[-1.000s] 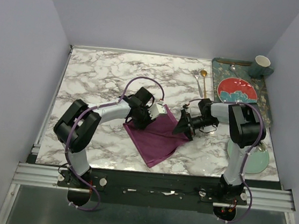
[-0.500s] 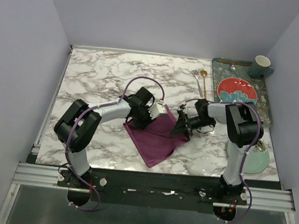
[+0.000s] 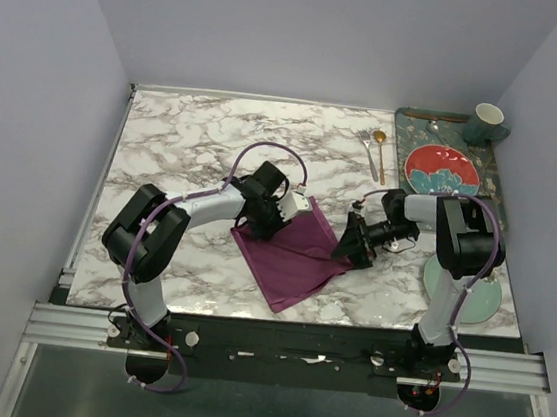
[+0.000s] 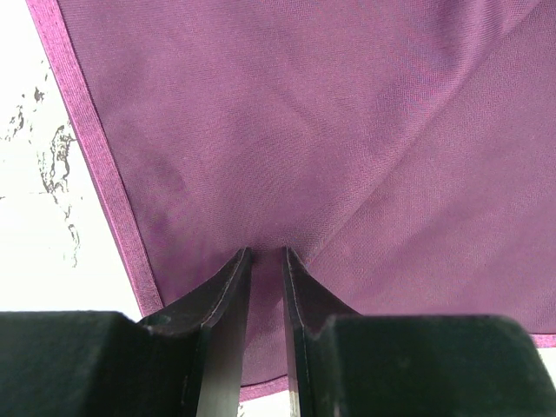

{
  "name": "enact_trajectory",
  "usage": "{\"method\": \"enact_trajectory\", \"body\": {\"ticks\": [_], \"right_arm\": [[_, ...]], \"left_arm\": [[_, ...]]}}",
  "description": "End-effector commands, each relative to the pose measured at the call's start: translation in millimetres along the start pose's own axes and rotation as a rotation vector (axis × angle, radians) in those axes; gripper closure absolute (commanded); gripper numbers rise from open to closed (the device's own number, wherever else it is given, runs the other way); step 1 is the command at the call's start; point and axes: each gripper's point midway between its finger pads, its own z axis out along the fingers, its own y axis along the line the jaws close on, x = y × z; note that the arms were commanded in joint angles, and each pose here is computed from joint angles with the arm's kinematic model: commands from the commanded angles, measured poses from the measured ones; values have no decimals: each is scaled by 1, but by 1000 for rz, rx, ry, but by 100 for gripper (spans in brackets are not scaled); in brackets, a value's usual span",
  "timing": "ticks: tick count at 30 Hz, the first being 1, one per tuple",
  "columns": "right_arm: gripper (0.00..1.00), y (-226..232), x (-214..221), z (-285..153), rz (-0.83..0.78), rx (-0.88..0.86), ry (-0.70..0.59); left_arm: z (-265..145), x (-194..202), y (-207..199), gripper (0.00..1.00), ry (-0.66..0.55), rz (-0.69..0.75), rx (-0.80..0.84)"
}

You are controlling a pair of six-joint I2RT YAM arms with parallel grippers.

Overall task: Fold the napkin into a case and place the utensils inside
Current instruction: Rotate the upper triangle-folded napkin at the center of the board.

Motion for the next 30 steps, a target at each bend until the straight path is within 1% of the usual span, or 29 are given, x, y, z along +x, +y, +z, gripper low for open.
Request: {"method": "enact_trajectory", "body": {"ticks": [1, 7, 14, 18, 19, 21, 24, 25, 27, 28, 30], "right_arm": [[21, -19, 18, -8, 89, 85, 20], [32, -20, 18, -16, 99, 79, -3], [34, -30, 15, -29, 113, 117, -37], [41, -33, 14, -28, 126, 121, -39], [45, -34, 14, -28, 129, 123, -39], [48, -34, 12, -29, 126, 132, -45], [59, -40, 10, -30, 131, 164, -54], [67, -42, 10, -30, 132, 177, -55], [73, -49, 8, -31, 136, 219, -57], [80, -51, 7, -32, 132, 235, -60], [81, -56, 8, -35, 132, 278, -61]], "left_arm": [[19, 48, -22, 71, 155, -55, 86], [20, 48, -22, 71, 154, -58, 87], [21, 47, -22, 71, 154, -58, 89], [22, 46, -21, 71, 151, -60, 88], [22, 46, -22, 71, 151, -59, 91], [21, 46, -22, 71, 151, -59, 91], [22, 47, -22, 71, 151, -61, 90], [22, 46, -22, 71, 150, -57, 90], [22, 47, -21, 71, 151, -65, 88], [22, 46, -22, 71, 149, -62, 89], [22, 47, -22, 71, 152, -66, 87]]}}
